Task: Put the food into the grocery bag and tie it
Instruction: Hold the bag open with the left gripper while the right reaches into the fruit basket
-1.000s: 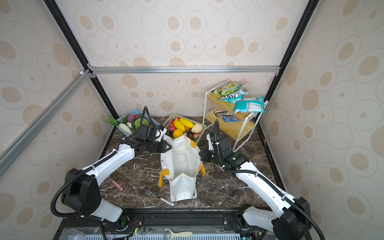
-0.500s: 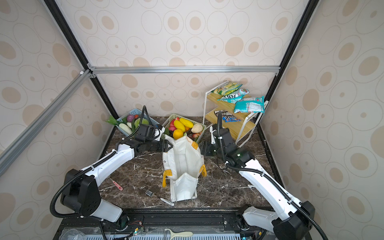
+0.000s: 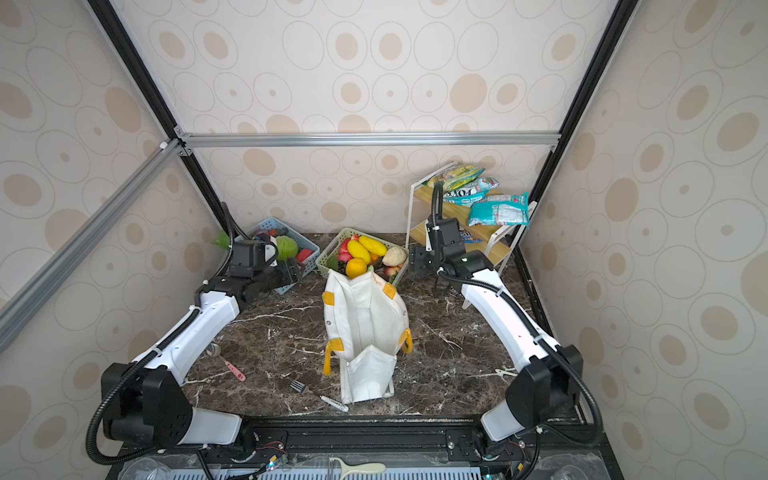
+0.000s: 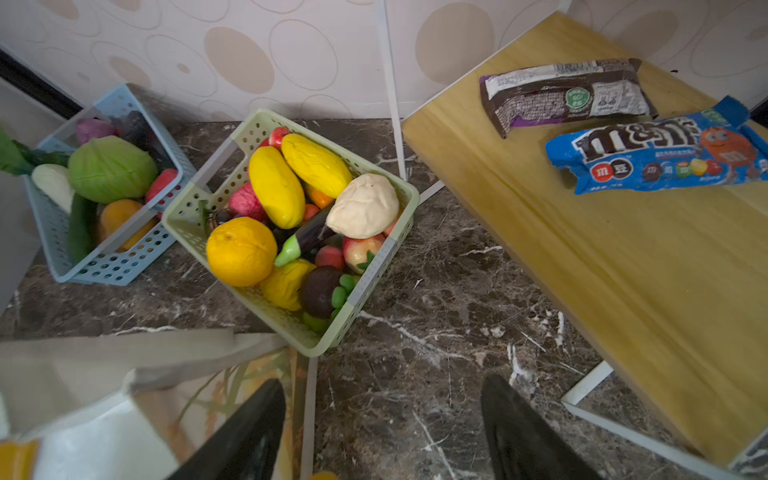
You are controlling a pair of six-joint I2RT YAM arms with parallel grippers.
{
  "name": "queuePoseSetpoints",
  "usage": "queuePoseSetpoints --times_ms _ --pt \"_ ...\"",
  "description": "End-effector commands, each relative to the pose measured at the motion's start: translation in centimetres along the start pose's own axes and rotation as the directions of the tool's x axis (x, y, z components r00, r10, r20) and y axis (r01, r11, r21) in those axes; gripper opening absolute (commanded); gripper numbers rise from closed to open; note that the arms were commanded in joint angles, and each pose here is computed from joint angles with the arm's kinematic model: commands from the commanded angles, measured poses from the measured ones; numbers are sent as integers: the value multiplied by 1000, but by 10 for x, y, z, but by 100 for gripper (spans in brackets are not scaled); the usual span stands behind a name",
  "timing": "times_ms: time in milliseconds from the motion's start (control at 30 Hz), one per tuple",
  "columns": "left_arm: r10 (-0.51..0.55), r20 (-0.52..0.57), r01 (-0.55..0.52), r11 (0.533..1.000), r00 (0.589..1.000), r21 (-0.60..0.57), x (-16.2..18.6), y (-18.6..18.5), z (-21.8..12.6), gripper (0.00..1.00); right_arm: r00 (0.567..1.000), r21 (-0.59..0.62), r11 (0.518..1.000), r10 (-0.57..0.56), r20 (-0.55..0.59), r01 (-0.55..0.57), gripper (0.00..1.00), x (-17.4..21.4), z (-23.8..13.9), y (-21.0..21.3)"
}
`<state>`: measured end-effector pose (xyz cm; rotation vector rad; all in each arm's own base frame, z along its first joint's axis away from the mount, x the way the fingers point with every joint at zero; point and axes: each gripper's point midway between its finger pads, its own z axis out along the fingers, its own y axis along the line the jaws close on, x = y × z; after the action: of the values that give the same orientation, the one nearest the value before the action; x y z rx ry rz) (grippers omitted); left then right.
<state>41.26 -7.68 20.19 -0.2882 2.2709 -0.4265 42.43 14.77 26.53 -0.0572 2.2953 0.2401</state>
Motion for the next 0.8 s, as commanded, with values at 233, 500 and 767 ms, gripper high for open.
queuePoseSetpoints --times_ms 233,500,767 --pt "-84 -53 79 993 995 -84 55 38 32 75 1000 -18 1000 12 -15 -12 77 -3 53 2" --pt "-85 -87 79 994 993 -73 67 39 29 75 996 -176 984 -34 -87 18 76 6 92 34" --pt "-23 -119 48 977 993 207 51 -21 7 77 989 -126 990 -75 -130 58 77 7 136 36"
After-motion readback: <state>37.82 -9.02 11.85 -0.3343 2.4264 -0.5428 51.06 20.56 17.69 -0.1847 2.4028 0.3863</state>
